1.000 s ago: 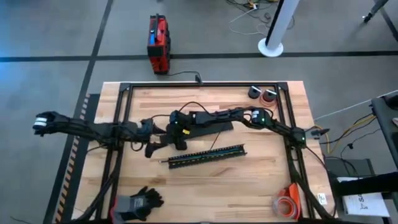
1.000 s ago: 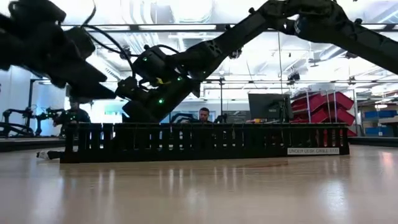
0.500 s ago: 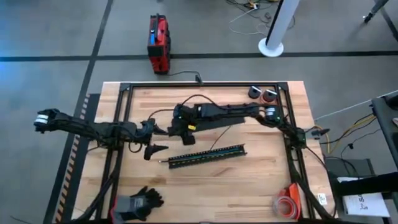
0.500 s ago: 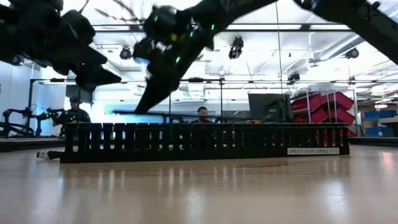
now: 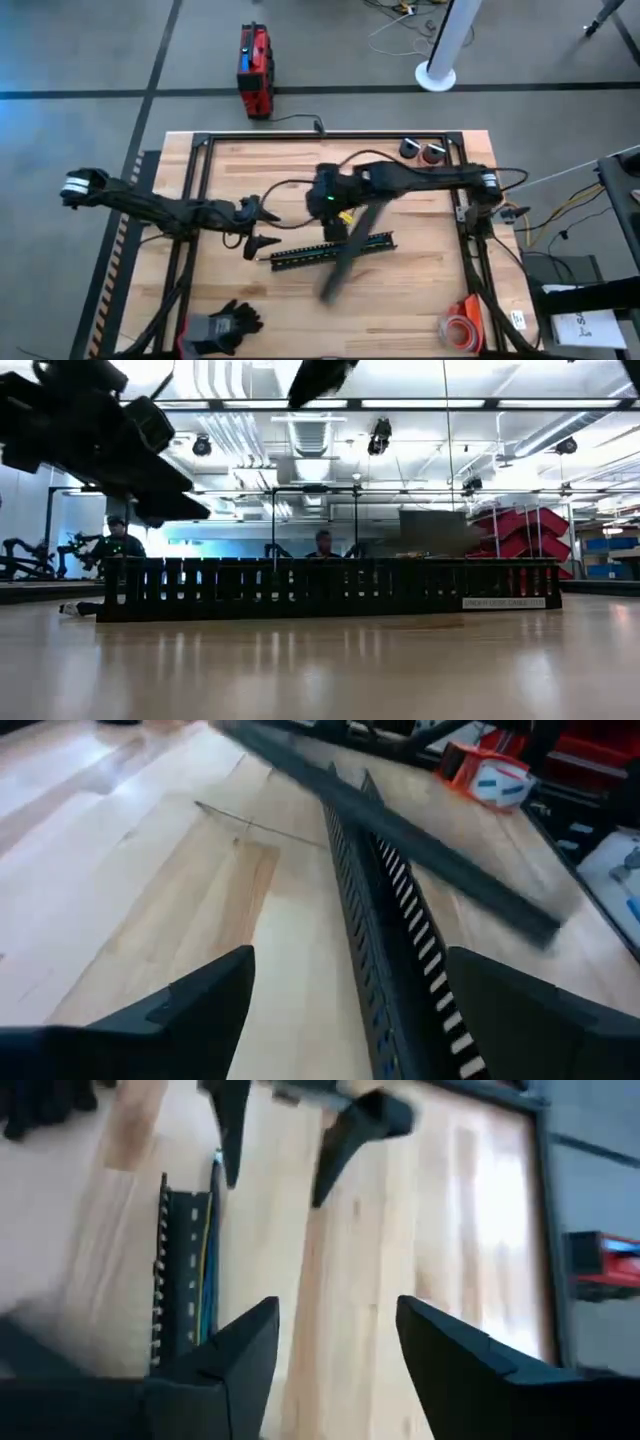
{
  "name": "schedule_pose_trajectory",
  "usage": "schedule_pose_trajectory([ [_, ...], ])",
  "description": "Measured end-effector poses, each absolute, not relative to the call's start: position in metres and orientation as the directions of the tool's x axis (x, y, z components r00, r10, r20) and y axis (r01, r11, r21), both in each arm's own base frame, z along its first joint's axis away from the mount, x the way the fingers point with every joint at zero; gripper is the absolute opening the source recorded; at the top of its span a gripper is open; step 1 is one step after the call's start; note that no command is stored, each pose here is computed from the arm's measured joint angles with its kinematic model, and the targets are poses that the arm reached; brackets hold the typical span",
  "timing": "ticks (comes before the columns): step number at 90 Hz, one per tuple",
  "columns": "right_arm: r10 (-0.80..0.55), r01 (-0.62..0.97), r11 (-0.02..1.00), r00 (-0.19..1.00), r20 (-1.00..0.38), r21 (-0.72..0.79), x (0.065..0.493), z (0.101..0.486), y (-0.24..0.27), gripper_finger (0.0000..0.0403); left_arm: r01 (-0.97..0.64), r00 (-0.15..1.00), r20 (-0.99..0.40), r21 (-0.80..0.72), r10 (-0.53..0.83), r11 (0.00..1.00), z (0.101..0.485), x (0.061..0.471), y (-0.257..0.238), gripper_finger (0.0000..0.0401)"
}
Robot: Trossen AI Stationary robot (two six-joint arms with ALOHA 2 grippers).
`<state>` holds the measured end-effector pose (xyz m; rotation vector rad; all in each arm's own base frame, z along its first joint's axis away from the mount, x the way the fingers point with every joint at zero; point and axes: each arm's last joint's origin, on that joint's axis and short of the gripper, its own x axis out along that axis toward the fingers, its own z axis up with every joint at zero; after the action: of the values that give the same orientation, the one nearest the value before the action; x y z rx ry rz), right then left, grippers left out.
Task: Ziptie cables
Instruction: Insert the cable duct cover into the cable duct
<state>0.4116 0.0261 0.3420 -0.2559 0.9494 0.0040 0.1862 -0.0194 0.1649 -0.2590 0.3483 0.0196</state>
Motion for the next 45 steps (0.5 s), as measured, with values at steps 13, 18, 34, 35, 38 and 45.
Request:
schedule_pose_trajectory([
  [13,-0.127,-0.079,0.973,0.599,-0.79,-0.216,0.396,0.359,0.034,0.0133,-0.053,0.942,-0.333,-0.249,-0.034,0.967,0.17,0.212,-0.024,0.0322],
  [18,-0.126,-0.071,0.976,0.59,-0.797,-0.207,0.393,0.36,0.036,0.0112,-0.054,0.941,-0.337,-0.248,-0.034,0.967,0.173,0.224,-0.026,0.0327],
  [34,-0.129,-0.07,0.98,0.478,-0.869,-0.184,0.387,0.341,0.042,0.0064,-0.067,0.918,-0.395,-0.236,-0.032,0.969,0.169,0.258,-0.031,0.0336],
  [35,-0.129,-0.071,0.981,0.472,-0.872,-0.183,0.387,0.339,0.043,0.0063,-0.068,0.916,-0.4,-0.233,-0.032,0.97,0.168,0.259,-0.031,0.0335],
  [38,-0.128,-0.074,0.981,0.45,-0.884,-0.18,0.386,0.332,0.046,0.0057,-0.069,0.909,-0.416,-0.224,-0.031,0.972,0.166,0.265,-0.032,0.0334],
  [45,-0.124,-0.095,0.98,0.397,-0.909,-0.175,0.383,0.314,0.056,0.0046,-0.071,0.887,-0.462,-0.197,-0.028,0.978,0.16,0.276,-0.033,0.0327],
])
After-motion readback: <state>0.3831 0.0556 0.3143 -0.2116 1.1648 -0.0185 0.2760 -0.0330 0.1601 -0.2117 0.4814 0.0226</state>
